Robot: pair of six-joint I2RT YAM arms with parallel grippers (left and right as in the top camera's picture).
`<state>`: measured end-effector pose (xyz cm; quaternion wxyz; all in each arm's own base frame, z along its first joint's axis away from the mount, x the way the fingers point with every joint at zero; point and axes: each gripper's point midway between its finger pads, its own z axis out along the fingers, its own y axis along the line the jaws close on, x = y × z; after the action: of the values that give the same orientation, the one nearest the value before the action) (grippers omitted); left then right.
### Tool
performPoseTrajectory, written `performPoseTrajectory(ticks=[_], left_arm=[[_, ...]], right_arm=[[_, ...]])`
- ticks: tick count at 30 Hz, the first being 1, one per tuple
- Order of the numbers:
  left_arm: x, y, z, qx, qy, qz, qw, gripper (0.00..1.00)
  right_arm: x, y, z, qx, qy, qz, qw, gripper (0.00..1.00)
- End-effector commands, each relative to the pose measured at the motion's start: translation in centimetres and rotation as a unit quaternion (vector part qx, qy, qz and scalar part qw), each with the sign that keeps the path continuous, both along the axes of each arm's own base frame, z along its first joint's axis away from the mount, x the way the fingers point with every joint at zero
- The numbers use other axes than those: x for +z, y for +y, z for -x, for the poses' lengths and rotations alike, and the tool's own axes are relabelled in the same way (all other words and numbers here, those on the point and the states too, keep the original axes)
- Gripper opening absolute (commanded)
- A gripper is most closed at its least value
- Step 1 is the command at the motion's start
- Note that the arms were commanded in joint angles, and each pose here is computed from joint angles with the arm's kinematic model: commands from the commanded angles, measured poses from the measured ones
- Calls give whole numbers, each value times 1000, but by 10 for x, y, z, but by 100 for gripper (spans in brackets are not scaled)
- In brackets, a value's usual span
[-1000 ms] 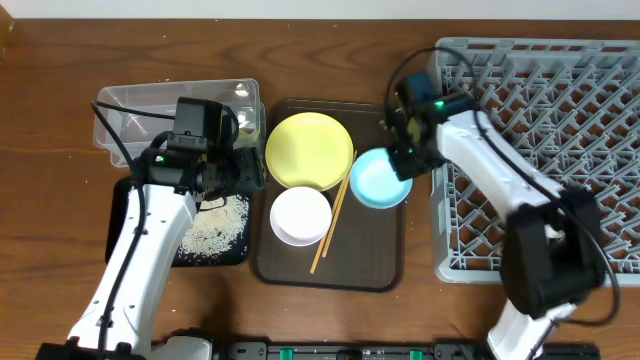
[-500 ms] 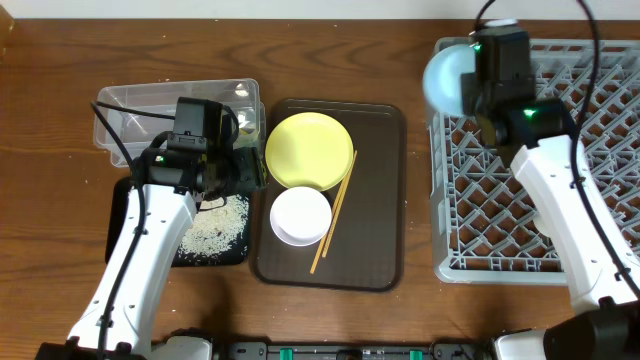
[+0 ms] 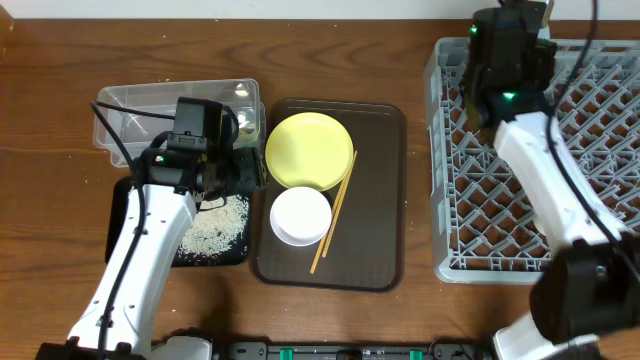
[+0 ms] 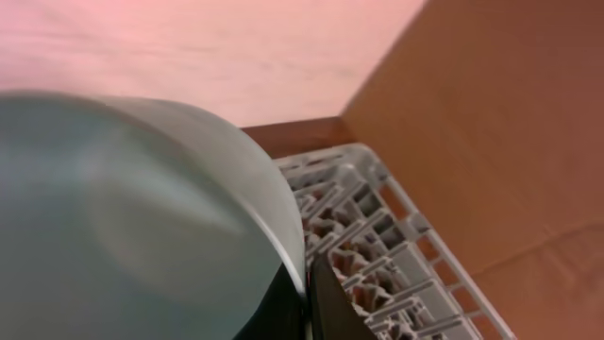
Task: Sort waste into correct bins and load items into the dishwasher rack
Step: 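Carry the light-blue bowl into the rack with the right gripper, then release the light-blue bowl in the rack's far corner and withdraw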
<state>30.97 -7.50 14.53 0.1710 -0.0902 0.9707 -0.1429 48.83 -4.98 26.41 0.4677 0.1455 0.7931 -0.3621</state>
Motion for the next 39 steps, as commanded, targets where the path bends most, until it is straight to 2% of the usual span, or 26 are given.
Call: performPoseTrajectory(ticks=[1,10,19,34,39], left_arm=[[1,4,1,1,-3,-7,1000,65],[1,4,1,1,-3,-7,1000,65],[1,4,1,1,-3,-7,1000,65],[1,3,1,1,-3,-7,1000,65],[1,4,1,1,-3,-7,1000,65]], right_arm=[[-12,-24,2,-72,4,40,997,2],[-71,-14,-19,-61,48,49,996,1],[-92,13,-28,-17,69,37,997,1],[-114,37,-18,20,128,32,991,1],[-121,49,-4,27,160,34,986,6]])
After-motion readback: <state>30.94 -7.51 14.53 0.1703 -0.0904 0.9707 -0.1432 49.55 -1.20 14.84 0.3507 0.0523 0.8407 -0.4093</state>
